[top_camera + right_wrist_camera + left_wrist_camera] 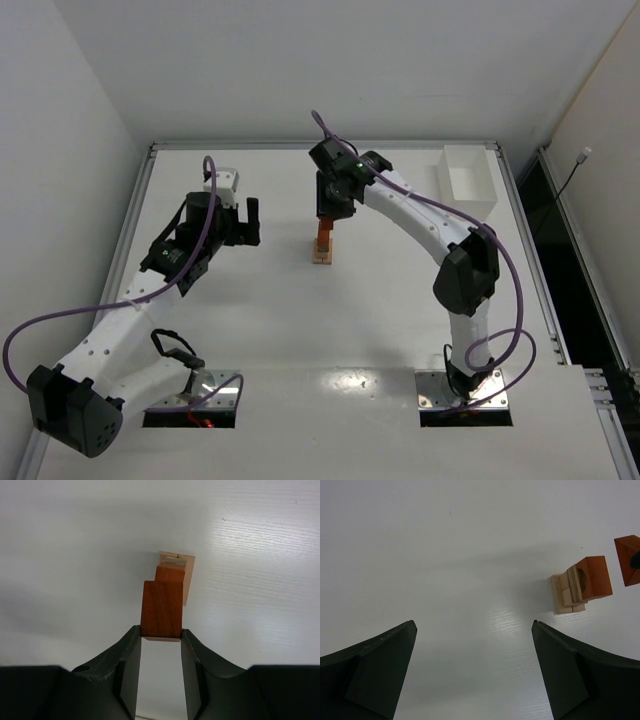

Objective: Build the wood block tower

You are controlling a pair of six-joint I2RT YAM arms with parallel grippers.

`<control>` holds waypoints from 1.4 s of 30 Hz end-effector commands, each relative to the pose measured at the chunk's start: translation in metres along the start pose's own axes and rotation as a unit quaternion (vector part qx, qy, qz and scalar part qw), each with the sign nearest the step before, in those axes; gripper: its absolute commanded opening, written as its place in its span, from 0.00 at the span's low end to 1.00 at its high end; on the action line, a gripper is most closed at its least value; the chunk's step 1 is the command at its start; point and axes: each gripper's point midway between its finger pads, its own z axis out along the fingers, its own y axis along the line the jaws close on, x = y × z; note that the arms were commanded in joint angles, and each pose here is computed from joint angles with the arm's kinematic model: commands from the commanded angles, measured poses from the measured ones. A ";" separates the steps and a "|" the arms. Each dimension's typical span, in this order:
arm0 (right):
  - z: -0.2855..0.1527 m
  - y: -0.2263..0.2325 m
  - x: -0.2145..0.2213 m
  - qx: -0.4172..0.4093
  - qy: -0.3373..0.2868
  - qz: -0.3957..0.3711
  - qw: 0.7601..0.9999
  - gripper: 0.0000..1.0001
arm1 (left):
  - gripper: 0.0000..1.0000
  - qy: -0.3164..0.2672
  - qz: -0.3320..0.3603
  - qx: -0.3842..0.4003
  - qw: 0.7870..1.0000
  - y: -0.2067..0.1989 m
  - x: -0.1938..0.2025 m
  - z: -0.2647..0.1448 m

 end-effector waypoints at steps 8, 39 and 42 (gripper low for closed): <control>0.014 0.001 0.017 0.015 0.026 0.071 0.997 0.00 | 0.99 -0.014 -0.010 -0.007 1.000 0.009 -0.005 -0.006; 0.033 0.013 0.007 0.020 0.006 0.056 0.998 0.24 | 0.99 -0.009 -0.007 -0.008 1.000 0.011 -0.001 -0.005; 0.035 0.013 0.008 0.020 0.006 0.056 0.998 0.42 | 0.99 -0.005 -0.006 -0.008 1.000 0.011 0.001 -0.002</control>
